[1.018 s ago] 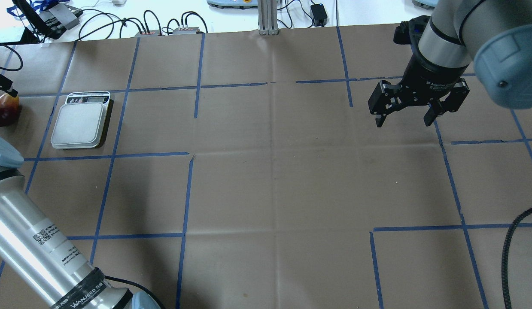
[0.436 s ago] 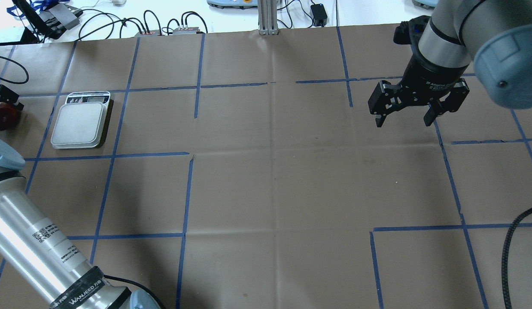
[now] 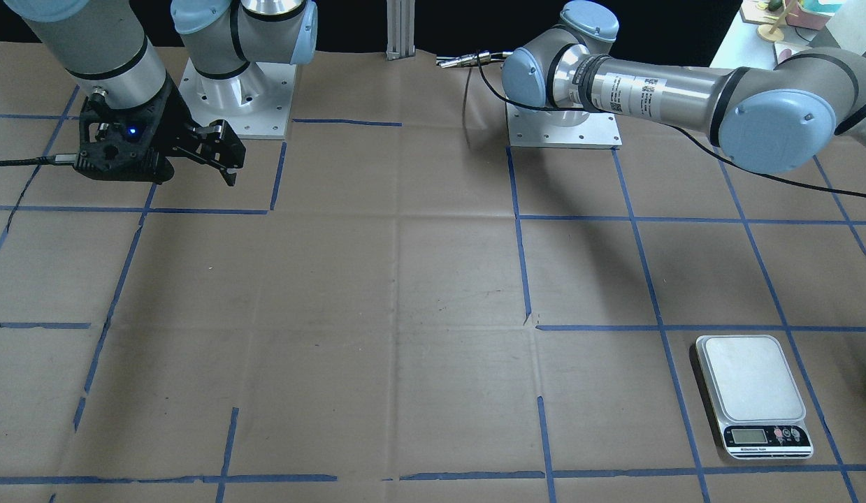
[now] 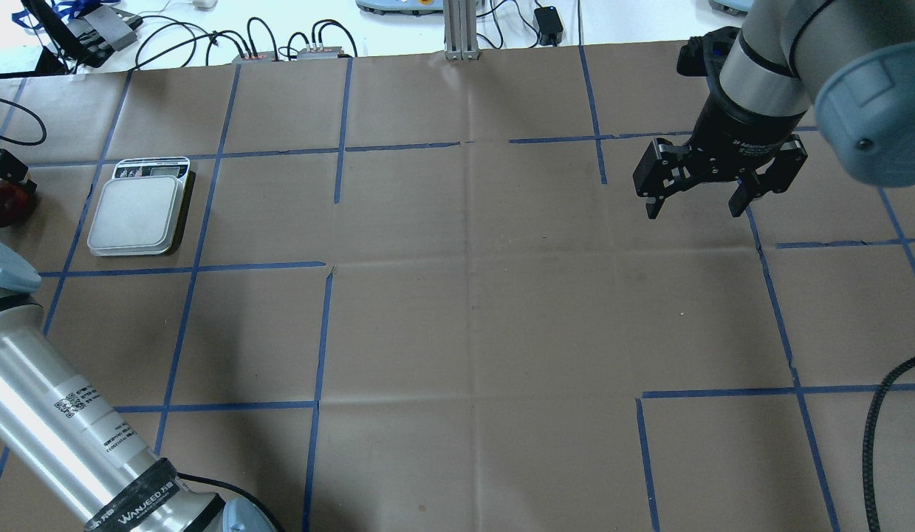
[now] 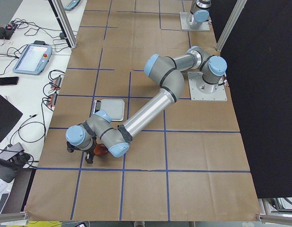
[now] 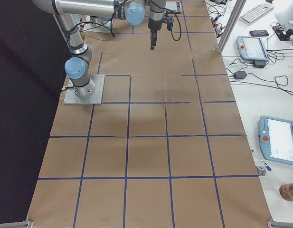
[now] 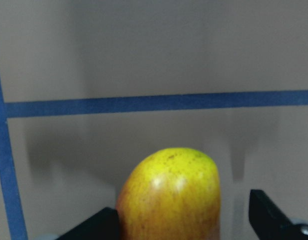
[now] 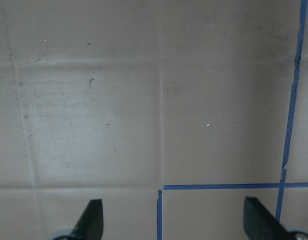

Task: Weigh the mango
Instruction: 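Close the left gripper on the mango and lift it, then carry the mango with the left gripper over the white scale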

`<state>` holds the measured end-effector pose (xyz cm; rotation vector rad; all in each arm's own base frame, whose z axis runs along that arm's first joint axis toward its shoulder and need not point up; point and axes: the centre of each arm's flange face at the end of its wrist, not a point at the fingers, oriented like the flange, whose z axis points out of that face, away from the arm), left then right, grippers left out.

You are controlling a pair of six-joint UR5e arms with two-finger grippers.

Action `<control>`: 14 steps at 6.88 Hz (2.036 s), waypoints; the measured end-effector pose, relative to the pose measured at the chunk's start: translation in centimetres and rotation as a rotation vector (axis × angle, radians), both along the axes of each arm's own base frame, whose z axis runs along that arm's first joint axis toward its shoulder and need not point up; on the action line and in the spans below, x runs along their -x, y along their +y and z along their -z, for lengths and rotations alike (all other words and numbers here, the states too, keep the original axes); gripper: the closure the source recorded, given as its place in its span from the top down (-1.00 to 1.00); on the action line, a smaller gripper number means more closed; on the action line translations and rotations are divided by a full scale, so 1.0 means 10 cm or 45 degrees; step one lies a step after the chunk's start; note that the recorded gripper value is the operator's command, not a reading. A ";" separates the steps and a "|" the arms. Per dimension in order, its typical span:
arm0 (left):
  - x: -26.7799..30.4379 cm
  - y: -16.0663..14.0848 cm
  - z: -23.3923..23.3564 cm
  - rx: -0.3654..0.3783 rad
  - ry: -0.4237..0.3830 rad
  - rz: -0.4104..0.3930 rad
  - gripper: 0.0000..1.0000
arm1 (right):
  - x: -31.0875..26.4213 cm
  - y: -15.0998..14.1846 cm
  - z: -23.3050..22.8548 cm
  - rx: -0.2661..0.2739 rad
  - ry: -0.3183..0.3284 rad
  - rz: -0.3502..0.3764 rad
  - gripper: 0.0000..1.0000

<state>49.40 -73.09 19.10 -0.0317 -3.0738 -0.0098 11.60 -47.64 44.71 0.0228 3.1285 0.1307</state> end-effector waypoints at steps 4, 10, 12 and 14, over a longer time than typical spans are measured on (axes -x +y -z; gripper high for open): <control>0.45 0.12 -1.12 -0.004 -0.005 -0.052 -0.33 | 0.00 0.00 0.00 0.000 0.000 0.000 1.00; 2.48 0.24 -0.98 -0.103 0.025 -0.215 -0.23 | 0.00 0.00 0.00 0.000 0.000 0.000 1.00; 2.64 0.42 -0.38 0.007 -0.078 -0.214 0.62 | 0.00 0.00 0.00 0.000 0.000 0.000 1.00; 2.68 0.50 -0.34 0.060 -0.135 -0.214 1.00 | 0.00 0.00 0.00 0.000 0.000 0.000 1.00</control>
